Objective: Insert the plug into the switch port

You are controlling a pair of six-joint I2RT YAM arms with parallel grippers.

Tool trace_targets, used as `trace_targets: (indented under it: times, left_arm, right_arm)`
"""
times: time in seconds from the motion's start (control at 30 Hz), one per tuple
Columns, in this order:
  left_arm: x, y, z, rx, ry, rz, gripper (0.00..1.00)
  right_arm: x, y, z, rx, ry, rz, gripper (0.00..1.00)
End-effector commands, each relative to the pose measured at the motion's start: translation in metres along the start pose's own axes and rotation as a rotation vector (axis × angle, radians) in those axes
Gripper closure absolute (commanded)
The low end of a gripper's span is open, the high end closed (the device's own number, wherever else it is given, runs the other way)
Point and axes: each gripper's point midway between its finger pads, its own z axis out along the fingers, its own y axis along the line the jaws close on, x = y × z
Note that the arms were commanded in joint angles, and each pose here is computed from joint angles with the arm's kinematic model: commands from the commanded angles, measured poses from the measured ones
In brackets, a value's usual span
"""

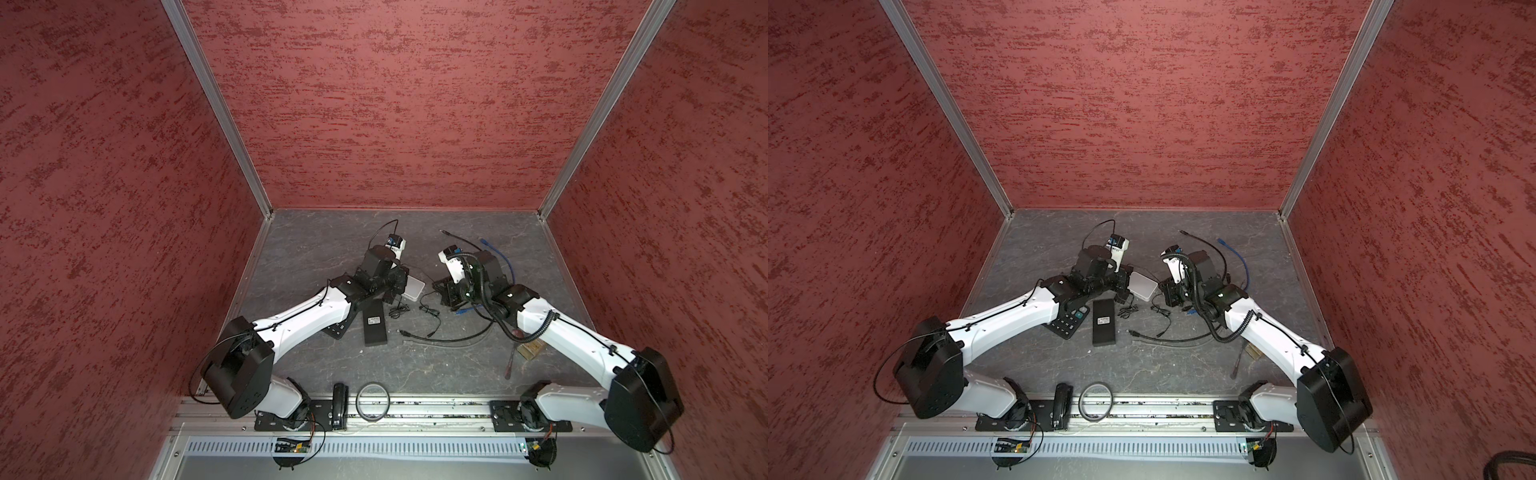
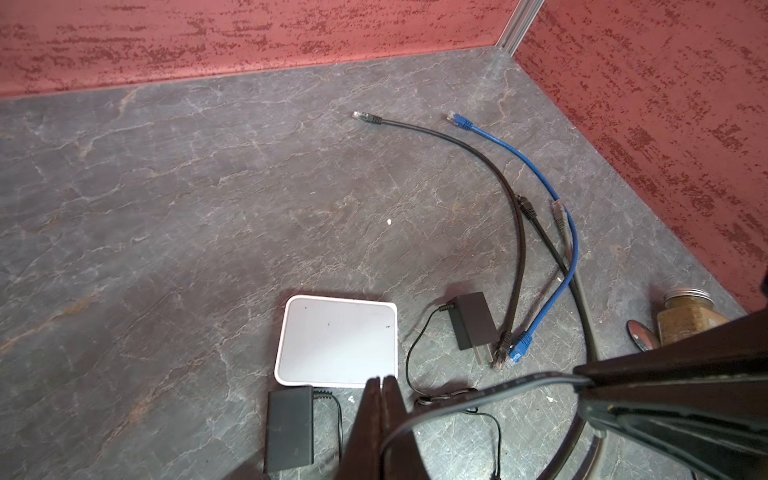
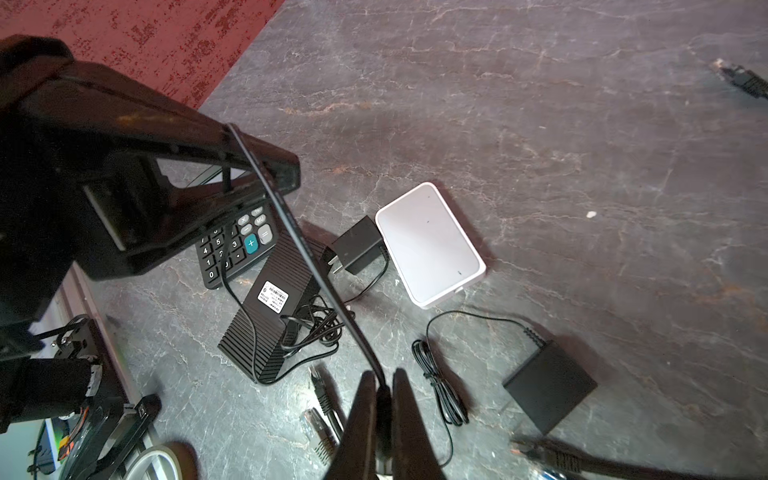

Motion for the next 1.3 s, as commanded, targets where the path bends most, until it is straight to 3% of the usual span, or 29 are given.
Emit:
trace_targets:
  times: [0.0, 0.3, 0.5, 0.57, 0.67, 0.7, 0.73, 0.8, 1.13, 1.27]
  left_arm:
    - [-0.019, -0.005, -0.004, 0.033, -0.072, 0.044, 1.0]
    - [-0.025, -0.016, -0.013, 0.095, -0.129, 0.205, 1.0]
    - [-0.027, -0.013, -0.02, 0.13, -0.174, 0.169, 0.98]
    - [-0.024, -0.009, -0.019, 0.138, -0.162, 0.124, 0.9]
    - [-0.012, -0.003, -0.016, 0.135, -0.129, 0.06, 0.58]
    - [-0.009, -0.001, -0.016, 0.131, -0.124, 0.038, 0.38]
    - [-0.005, 0.001, -0.016, 0.126, -0.122, 0.018, 0.28]
    - [-0.003, 0.003, -0.021, 0.126, -0.136, -0.008, 0.2]
    - [0.005, 0.015, -0.071, 0.064, -0.216, -0.029, 0.18]
    - [0.013, 0.007, -0.087, 0.09, -0.224, -0.013, 0.22]
  right_arm:
    - [-0.006, 0.012, -0.002, -0.067, -0.028, 0.004, 0.95]
    - [-0.006, 0.03, 0.014, -0.2, -0.002, -0.043, 0.89]
    - [-0.009, 0.034, 0.023, -0.238, -0.001, -0.042, 0.89]
    - [-0.014, 0.035, 0.024, -0.249, -0.021, -0.031, 0.89]
    - [-0.025, 0.034, 0.024, -0.237, -0.076, -0.002, 0.89]
    - [-0.031, 0.032, 0.023, -0.226, -0.1, 0.012, 0.89]
    - [-0.035, 0.031, 0.022, -0.214, -0.122, 0.027, 0.89]
    - [-0.043, 0.026, 0.023, -0.185, -0.151, 0.055, 0.89]
    - [-0.06, -0.002, 0.032, -0.035, -0.172, 0.166, 0.89]
    - [-0.061, -0.005, 0.041, -0.027, -0.148, 0.183, 0.89]
